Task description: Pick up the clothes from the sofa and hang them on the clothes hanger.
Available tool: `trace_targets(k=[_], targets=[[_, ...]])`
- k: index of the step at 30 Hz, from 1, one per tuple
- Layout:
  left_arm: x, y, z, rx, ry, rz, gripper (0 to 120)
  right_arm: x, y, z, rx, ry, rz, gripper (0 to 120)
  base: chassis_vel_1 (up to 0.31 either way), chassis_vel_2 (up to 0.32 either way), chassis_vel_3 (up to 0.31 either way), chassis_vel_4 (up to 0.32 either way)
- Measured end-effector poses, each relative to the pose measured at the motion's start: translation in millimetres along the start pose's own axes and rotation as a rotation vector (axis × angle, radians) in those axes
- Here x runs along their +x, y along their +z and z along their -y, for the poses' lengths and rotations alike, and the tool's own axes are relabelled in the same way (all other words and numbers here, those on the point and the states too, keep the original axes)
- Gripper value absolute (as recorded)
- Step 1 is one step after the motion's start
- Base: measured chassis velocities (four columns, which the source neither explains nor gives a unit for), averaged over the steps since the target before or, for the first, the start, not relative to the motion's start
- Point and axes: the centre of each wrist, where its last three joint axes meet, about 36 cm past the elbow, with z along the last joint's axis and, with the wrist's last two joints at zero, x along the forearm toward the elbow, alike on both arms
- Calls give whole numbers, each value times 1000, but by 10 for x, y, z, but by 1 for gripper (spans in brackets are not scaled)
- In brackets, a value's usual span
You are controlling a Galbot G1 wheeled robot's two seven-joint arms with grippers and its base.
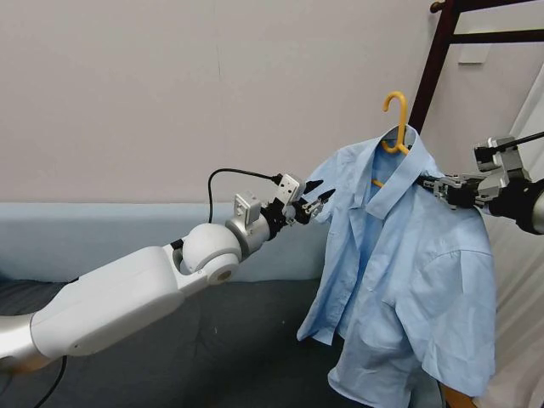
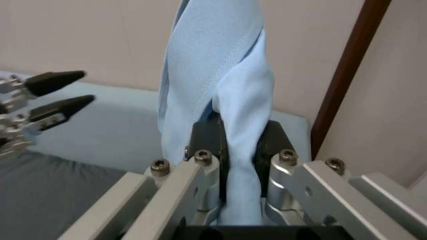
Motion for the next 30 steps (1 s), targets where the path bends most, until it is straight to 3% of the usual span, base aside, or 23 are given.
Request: trace_targets(k=[4,5,7,12,18,25,30], targets=[[441,189,-32,98,-115,-25,75,-83,-17,76,-36,48,-9,8,0,0,0,0],[441,189,-32,98,-115,-25,75,-83,-17,76,-36,48,-9,8,0,0,0,0],[756,300,-45,126,-188,-27,84,-140,-13,113,-56,91,-20,8,0,0,0,0],[1203,464,149,145,-276,-52,98,-298,-34,283,-61,199,-3,8,0,0,0,0],[1614,710,360,196,-366,-61,100,-538,24,530,-7,327,2,8,0,0,0,0],[1866,956,467,230,-436,-93,100,-839,19,684,-7,404,-48,8,0,0,0,0],[2015,1071,625,238,-482,-109,100,-1315,-91,726,73,455,-55,8,0,0,0,0]])
